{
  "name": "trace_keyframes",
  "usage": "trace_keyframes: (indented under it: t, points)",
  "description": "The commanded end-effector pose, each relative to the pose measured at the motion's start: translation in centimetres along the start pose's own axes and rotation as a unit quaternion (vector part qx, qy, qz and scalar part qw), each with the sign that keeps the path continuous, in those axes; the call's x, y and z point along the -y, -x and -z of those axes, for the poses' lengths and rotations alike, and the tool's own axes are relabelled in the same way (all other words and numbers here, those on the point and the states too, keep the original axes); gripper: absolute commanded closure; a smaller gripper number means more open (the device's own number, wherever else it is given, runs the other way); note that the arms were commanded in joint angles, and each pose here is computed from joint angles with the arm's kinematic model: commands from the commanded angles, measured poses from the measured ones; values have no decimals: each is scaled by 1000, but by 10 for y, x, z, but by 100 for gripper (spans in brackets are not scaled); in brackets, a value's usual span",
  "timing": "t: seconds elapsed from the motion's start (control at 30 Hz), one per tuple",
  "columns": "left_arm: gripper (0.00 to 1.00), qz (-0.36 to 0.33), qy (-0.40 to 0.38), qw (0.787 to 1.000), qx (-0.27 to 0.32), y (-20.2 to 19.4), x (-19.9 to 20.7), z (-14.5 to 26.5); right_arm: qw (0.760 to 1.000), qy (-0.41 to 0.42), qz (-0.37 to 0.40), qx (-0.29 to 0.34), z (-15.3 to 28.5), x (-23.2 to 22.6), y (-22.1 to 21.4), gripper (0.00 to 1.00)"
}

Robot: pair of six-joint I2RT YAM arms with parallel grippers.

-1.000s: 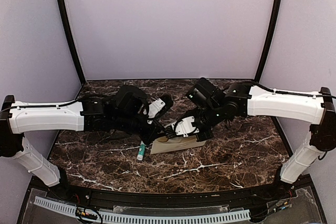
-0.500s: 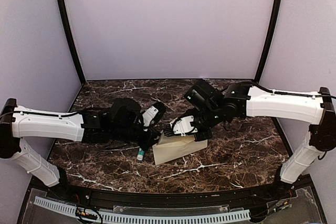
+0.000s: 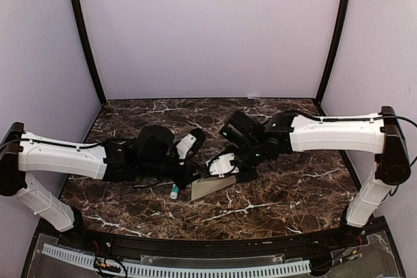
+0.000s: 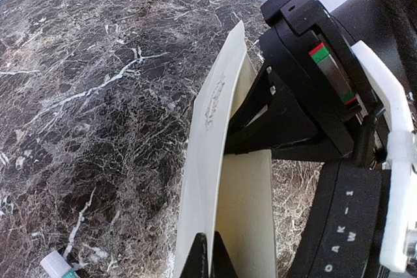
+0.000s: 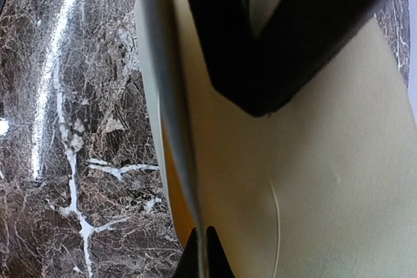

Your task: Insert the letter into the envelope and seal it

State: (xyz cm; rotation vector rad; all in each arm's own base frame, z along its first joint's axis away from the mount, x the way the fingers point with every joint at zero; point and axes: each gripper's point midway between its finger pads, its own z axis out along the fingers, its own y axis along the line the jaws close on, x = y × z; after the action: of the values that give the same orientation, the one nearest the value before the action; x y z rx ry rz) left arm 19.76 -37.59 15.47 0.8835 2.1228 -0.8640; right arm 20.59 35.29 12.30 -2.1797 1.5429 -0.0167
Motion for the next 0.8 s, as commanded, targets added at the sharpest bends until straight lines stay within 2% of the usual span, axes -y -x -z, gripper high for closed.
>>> trace_keyframes:
  t: [0.0, 0.1, 0.23, 0.4, 0.53, 0.57, 0.63, 0.67, 0.77]
  points:
    - [100, 4, -6, 1000, 14, 3, 0, -3, 1000, -7, 11, 21, -2, -4, 10, 100]
    - [100, 5, -4, 1000, 11, -1, -2, -5, 998, -37, 10, 45, 9, 5, 15, 81]
    - [100, 7, -1, 1000, 11, -4, -4, -6, 991, -67, -8, 117, 37, 13, 34, 37]
    - [100, 12, 3, 1000, 17, -5, -6, -6, 974, -102, -61, 195, 76, 19, 47, 30]
    - [100, 23, 7, 999, 22, -8, -10, -8, 939, -164, -138, 270, 111, 29, 47, 27]
    - [100, 24, 8, 999, 24, -8, -10, -8, 927, -175, -166, 288, 114, 29, 45, 27]
    - [100, 26, 9, 999, 28, -10, -11, -8, 876, -210, -283, 330, 129, 43, 37, 29]
    - [100, 26, 9, 999, 31, -11, -12, -8, 846, -227, -337, 346, 135, 50, 30, 32]
    - [100, 27, 16, 999, 37, -10, -14, -8, 733, -257, -504, 378, 144, 57, 2, 42]
